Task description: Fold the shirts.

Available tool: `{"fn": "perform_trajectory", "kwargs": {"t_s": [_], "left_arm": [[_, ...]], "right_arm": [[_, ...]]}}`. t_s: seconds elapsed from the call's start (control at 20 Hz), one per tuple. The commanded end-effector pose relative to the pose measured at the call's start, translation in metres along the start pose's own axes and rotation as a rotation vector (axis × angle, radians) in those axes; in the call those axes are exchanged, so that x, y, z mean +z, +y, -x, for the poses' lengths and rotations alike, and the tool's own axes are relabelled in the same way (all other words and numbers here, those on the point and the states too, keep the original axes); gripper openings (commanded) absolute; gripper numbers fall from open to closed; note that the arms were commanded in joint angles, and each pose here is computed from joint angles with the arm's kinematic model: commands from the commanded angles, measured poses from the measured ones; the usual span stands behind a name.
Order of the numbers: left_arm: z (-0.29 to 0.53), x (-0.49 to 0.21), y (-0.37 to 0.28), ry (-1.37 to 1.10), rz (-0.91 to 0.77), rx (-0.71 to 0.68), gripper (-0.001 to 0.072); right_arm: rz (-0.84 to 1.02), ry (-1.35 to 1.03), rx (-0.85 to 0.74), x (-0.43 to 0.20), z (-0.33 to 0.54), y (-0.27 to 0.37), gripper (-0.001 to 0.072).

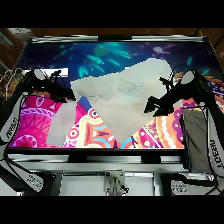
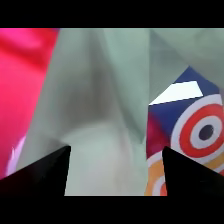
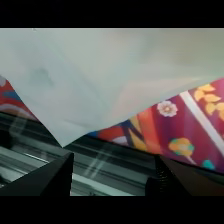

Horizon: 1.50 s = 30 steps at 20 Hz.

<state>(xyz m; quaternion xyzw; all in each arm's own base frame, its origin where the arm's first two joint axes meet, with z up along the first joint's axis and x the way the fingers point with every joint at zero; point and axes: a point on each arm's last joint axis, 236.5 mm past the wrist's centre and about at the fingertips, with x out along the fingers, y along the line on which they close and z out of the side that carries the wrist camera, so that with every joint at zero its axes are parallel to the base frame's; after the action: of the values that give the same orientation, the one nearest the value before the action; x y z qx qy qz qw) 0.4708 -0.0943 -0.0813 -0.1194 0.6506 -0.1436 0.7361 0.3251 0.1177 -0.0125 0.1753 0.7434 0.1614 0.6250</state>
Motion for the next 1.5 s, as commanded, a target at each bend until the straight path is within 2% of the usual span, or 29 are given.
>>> {"fn": "perform_trajectory", "kwargs": {"t_s": [0.0,0.05,0.1,0.25,0.3,0.55,0.65,0.75,0.95,1.25,1.4,1.45], "left_arm": [[-0.029,0.007,-0.017,-0.019,-0.035,-0.029,0.0667],[-0.031,0.008,-0.019,-0.021,-0.040,-0.029,0.0575],[-0.032,0.010,-0.020,-0.028,-0.042,-0.028,0.0513],[-0.031,0.010,-0.019,-0.030,-0.057,-0.028,0.0113],[-0.030,0.010,-0.019,-0.028,-0.085,-0.028,0.0042],[-0.010,0.014,-0.028,-0.014,-0.197,-0.042,0.0042],[0.003,0.026,-0.034,-0.051,-0.215,-0.042,0.0042],[0.015,0.036,-0.040,-0.087,-0.231,-0.041,0.0042],[0.025,0.039,-0.044,-0.105,-0.279,-0.039,0.0042],[0.027,0.038,-0.045,-0.101,-0.291,-0.040,0.0042],[0.027,0.038,-0.045,-0.102,-0.292,-0.040,0.0042],[0.027,0.038,-0.045,-0.102,-0.292,-0.040,0.0042]], "right_arm": [[-0.020,0.118,0.038,-0.042,-0.034,0.013,0.0634],[-0.012,0.141,0.050,-0.050,-0.045,0.020,0.0634],[-0.002,0.146,0.051,-0.053,-0.054,0.026,0.0634],[-0.004,0.174,0.032,-0.067,-0.079,0.036,0.0634],[-0.012,0.202,0.022,-0.076,-0.085,0.037,0.0634],[-0.028,0.275,-0.041,-0.122,-0.114,0.038,0.0634],[-0.101,0.245,0.039,-0.127,-0.131,0.054,0.0634],[-0.111,0.182,0.116,-0.118,-0.140,0.078,0.0634],[-0.167,0.051,0.111,-0.095,-0.154,0.092,0.0634],[-0.258,-0.086,0.017,-0.067,-0.159,0.071,0.0633],[-0.280,-0.060,0.002,-0.069,-0.169,0.065,0.0631],[-0.293,-0.063,0.011,-0.066,-0.172,0.065,0.0604]]}}
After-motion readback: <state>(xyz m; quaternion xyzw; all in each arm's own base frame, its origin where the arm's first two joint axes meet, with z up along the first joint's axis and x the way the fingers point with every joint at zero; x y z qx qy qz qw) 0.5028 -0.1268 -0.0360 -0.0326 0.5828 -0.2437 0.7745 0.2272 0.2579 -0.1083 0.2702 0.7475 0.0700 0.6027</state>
